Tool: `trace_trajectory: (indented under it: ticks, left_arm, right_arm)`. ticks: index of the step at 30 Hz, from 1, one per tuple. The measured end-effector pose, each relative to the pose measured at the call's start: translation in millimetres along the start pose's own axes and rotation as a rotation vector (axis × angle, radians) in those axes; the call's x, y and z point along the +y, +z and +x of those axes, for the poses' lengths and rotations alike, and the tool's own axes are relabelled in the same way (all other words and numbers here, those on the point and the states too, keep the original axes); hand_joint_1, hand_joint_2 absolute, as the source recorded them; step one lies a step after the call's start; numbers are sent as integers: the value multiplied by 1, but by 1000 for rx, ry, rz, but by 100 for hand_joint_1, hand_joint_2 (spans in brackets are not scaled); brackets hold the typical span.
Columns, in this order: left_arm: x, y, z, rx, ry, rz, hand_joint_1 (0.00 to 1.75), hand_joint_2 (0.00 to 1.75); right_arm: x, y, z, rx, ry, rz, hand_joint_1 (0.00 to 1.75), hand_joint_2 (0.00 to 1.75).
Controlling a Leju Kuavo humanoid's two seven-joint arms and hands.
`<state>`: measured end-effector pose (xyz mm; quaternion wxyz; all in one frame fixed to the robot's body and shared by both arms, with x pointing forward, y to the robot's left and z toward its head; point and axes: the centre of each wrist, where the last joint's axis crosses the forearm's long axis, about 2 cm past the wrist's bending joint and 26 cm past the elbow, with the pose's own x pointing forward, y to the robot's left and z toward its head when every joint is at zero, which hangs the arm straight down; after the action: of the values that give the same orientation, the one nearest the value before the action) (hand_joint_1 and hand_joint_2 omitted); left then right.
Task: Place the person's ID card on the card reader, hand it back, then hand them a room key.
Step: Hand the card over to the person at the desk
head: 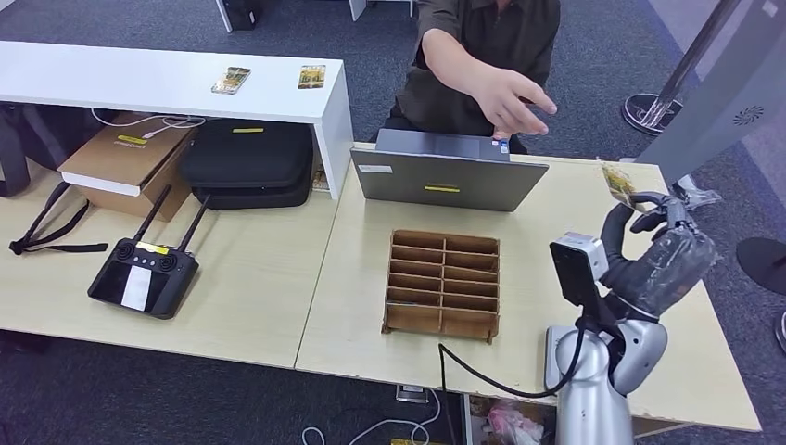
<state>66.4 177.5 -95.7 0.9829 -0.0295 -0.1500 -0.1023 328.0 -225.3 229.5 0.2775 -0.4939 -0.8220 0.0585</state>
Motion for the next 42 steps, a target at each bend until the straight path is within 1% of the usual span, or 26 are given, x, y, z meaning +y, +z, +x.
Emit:
trace_trajectory:
  ticks: [6, 15, 20, 25, 29, 42]
  left_arm:
    - [-1, 0, 5, 2, -57, -26, 0, 0]
    - [-1, -1, 9, -1, -102, -36, 0, 0]
    - [-1, -1, 10, -5, -101, -31, 0, 0]
    - [-1, -1, 9, -10, -89, -26, 0, 0]
    - [-1, -1, 9, -14, -88, -25, 0, 0]
    - [0, -1, 5, -24, -39, -19, 0, 0]
  right_arm:
    - [30, -23, 7, -28, -30, 48, 175, 175]
    - [75, -50, 20, -102, -8, 191, 175, 175]
    - [92, -56, 26, -123, -8, 261, 175, 175]
    - [101, -53, 34, -124, -31, 300, 172, 175]
    - [105, -51, 37, -109, -50, 319, 0, 175]
    - [110, -46, 44, -32, -155, 325, 0, 175]
